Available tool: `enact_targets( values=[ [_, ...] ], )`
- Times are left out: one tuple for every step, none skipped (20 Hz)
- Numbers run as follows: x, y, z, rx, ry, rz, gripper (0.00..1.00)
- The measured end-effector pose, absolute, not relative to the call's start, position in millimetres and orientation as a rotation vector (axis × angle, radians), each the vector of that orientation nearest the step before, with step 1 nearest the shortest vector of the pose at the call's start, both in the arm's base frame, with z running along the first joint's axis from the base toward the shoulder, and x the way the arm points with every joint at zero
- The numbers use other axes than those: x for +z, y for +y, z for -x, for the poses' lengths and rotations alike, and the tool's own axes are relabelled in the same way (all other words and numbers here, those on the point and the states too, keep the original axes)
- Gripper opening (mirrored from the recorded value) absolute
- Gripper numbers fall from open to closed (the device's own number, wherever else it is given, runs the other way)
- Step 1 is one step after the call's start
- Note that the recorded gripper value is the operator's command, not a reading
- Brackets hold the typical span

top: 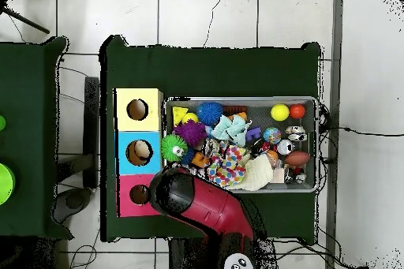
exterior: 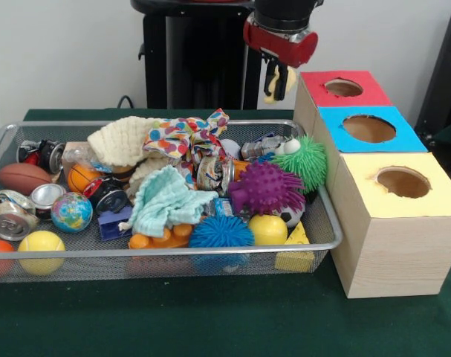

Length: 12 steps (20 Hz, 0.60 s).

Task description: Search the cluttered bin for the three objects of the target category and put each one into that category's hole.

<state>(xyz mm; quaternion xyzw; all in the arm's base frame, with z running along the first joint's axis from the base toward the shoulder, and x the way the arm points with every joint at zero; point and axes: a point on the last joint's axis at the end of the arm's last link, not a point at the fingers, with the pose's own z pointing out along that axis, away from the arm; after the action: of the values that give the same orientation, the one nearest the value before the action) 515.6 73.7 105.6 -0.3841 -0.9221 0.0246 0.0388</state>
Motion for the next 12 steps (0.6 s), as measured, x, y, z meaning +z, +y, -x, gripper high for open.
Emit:
enact_targets(
  values=[
    [105.8, 73.2, -515.0, 0.08, -2.828, 1.178, 0.0],
    [106.1, 72.8, -514.4, 0.083, -2.829, 1.179, 0.0],
    [106.3, 72.6, -514.2, 0.085, -2.829, 1.18, 0.0],
    [106.9, 70.3, -513.2, 0.093, -2.828, 1.185, 0.0],
    [107.3, 68.7, -512.9, 0.096, -2.827, 1.189, 0.0],
    [107.5, 67.2, -512.5, 0.099, -2.826, 1.192, 0.0],
    [107.8, 65.7, -512.1, 0.103, -2.825, 1.196, 0.0],
    [108.5, 63.3, -511.5, 0.108, -2.824, 1.202, 0.0],
    [109.1, 60.9, -510.8, 0.113, -2.823, 1.208, 0.0],
    [110.3, 58.5, -510.4, 0.118, -2.822, 1.215, 0.0],
    [111.4, 56.0, -510.0, 0.122, -2.82, 1.221, 0.0],
    [113.5, 54.3, -508.9, 0.128, -2.819, 1.225, 0.0]
  ],
)
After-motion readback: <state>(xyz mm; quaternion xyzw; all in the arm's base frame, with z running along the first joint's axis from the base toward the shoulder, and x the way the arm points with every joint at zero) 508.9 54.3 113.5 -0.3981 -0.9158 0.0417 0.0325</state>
